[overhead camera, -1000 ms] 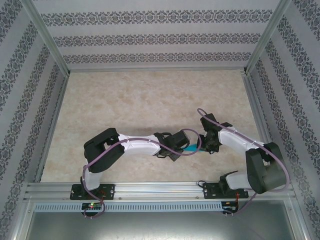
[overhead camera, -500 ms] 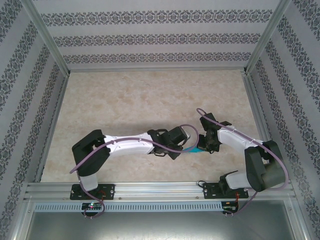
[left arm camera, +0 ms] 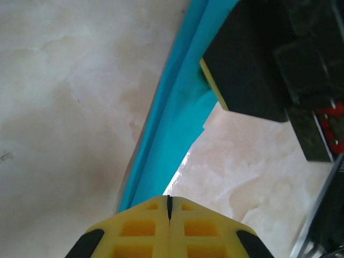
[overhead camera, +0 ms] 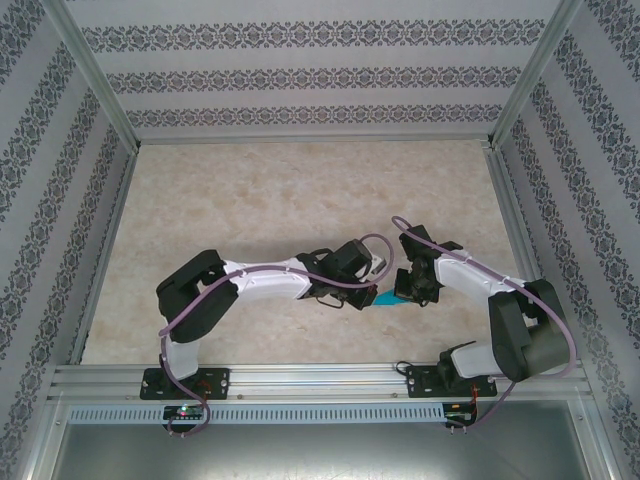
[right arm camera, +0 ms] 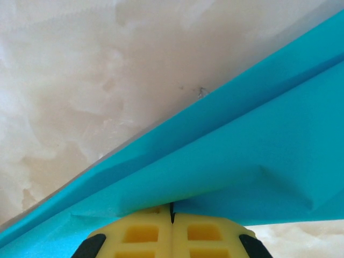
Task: Fold a paper plane with a square sheet of paper (pick it up from the middle)
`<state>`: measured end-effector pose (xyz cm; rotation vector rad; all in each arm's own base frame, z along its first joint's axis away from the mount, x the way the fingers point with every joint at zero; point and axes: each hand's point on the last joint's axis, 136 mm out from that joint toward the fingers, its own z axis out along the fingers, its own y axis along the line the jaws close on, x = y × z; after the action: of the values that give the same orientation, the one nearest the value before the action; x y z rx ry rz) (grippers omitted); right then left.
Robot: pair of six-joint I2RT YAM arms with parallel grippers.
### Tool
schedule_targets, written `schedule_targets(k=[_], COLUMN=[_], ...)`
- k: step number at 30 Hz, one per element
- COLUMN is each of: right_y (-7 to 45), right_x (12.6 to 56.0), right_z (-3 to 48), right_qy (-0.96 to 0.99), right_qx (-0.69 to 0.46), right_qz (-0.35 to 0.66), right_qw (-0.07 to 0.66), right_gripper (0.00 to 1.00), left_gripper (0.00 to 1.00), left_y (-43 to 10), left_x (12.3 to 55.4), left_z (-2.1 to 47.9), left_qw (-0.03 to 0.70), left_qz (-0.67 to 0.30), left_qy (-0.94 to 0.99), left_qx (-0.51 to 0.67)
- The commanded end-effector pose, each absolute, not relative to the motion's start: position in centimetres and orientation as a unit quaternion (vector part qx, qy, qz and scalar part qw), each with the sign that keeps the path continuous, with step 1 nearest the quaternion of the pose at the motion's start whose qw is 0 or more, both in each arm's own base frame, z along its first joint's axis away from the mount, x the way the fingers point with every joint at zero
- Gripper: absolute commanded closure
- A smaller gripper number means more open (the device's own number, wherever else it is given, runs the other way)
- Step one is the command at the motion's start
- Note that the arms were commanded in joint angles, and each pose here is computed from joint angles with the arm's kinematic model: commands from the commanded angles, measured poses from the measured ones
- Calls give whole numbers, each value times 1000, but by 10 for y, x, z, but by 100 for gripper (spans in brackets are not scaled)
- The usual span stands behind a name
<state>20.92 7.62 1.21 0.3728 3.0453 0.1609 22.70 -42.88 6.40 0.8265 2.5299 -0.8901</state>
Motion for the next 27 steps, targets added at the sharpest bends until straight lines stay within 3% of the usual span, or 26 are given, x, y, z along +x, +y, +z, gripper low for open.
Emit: schedule_targets(k=[1,8,27], right_y=[70,70,70], right_x=[203,203,203], right_z=[9,9,8], right_qy=[993,993,994], right_qx=[111,109,103], right_qz=[29,29,25], right_qw=[19,19,15], right_gripper=[100,100,100], left_gripper=[95,99,100], left_y=[-453,-460,-447], left_x=[229,226,239], left_z=[83,60,35], left_qw=[170,129,120], left_qz=[-394,-402,-378], left_qy=[859,861,875], left_qx=[281,284,277])
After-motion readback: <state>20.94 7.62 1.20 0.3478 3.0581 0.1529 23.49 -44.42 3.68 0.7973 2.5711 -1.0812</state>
